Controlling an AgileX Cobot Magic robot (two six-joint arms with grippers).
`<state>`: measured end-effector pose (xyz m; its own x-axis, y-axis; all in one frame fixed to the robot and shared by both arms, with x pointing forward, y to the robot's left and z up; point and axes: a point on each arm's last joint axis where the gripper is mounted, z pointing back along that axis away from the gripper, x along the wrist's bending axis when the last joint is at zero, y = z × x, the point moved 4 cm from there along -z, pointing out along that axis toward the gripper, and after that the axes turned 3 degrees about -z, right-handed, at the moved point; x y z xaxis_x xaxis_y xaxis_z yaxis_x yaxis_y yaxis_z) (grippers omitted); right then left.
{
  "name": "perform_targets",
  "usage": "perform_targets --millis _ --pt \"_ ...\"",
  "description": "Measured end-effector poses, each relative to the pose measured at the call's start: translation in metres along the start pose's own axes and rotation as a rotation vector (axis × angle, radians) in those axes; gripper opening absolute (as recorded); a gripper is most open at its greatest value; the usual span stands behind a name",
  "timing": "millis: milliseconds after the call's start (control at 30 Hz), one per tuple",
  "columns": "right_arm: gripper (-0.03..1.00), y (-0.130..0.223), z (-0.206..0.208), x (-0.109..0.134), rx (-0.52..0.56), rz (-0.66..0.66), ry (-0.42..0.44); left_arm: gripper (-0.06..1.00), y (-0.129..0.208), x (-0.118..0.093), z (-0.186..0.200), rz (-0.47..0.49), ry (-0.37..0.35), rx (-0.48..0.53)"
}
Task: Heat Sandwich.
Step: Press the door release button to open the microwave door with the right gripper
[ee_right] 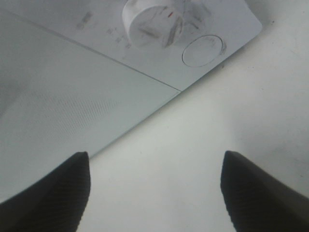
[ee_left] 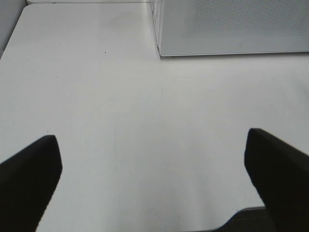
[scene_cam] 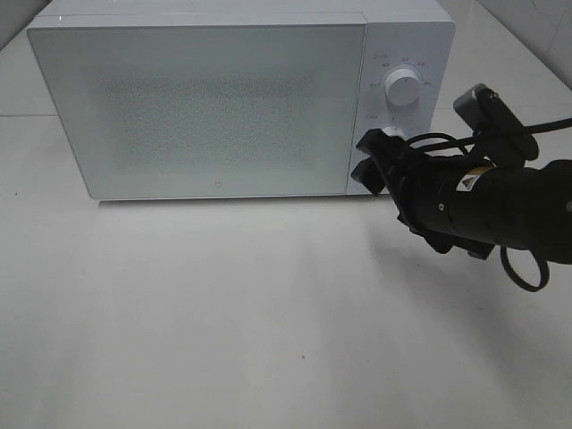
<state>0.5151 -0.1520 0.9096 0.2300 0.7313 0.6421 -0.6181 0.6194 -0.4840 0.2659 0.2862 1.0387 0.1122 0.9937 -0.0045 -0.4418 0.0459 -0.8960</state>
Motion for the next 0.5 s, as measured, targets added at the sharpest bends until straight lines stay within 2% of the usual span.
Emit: perform_targets --millis 100,133,200,300,400,433,500 --pt "0.73 0.005 0.009 0.0 0.066 0.148 0.017 0.97 0.0 0.0 0.0 0.0 0.0 0.0" --pt "0.73 0.005 0.009 0.0 0.066 0.148 0.017 0.97 0.0 0.0 0.0 0.0 0.0 0.0" --pt "0.73 0.01 0.018 0.001 0.13 0.271 0.024 0.97 0.0 0.0 0.0 0.0 0.0 0.0" --pt "0.73 0.013 0.023 0.0 0.171 0.347 0.025 0.97 0.0 0.0 0.0 0.0 0.0 0.0" --pt "0.73 0.018 0.035 0.0 0.244 0.479 0.021 0.97 0.0 0.0 0.0 0.0 0.0 0.0" --pt "0.73 0.018 0.035 0.0 0.244 0.479 0.021 0.97 0.0 0.0 0.0 0.0 0.0 0.0" --pt "0.73 0.02 0.046 -0.001 0.289 0.577 0.024 0.97 0.0 0.0 0.0 0.0 0.0 0.0"
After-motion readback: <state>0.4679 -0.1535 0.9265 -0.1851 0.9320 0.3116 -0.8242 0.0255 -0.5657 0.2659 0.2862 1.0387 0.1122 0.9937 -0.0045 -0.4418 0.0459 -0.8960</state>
